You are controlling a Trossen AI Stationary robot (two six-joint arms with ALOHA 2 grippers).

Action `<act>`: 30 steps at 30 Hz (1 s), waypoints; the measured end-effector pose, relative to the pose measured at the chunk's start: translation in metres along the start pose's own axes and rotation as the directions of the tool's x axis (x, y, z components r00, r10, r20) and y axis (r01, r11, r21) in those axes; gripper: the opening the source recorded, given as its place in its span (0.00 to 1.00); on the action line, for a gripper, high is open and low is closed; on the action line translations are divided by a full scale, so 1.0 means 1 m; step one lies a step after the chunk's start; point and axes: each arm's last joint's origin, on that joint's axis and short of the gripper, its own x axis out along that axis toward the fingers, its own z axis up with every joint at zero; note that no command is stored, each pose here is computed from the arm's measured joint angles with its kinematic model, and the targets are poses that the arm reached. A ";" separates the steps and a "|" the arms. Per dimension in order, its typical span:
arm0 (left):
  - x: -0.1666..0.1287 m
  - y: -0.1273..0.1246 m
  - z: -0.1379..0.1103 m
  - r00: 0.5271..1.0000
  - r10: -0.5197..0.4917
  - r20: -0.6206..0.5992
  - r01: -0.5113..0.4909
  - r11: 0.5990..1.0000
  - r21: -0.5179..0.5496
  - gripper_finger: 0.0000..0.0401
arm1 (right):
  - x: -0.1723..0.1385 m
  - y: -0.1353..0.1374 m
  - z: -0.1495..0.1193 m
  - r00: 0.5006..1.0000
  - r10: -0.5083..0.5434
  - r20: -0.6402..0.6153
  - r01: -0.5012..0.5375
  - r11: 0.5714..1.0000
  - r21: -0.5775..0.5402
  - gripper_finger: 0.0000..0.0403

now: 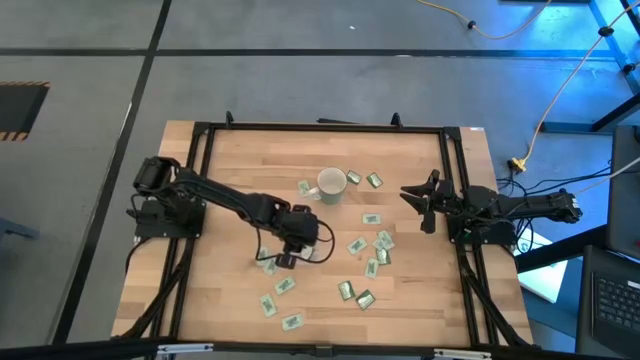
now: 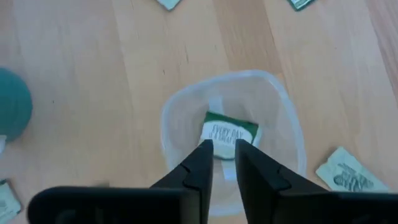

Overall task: Pick and place Stevia / Truvia into bins
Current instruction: Put the green stevia packet into the transparent bin, then put the white stevia packet into the transparent bin

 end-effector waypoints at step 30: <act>-0.086 0.014 -0.111 0.694 0.234 0.681 -0.107 0.969 -0.224 0.14 | 0.029 0.021 0.021 0.940 0.092 -0.328 -0.097 0.995 0.002 0.25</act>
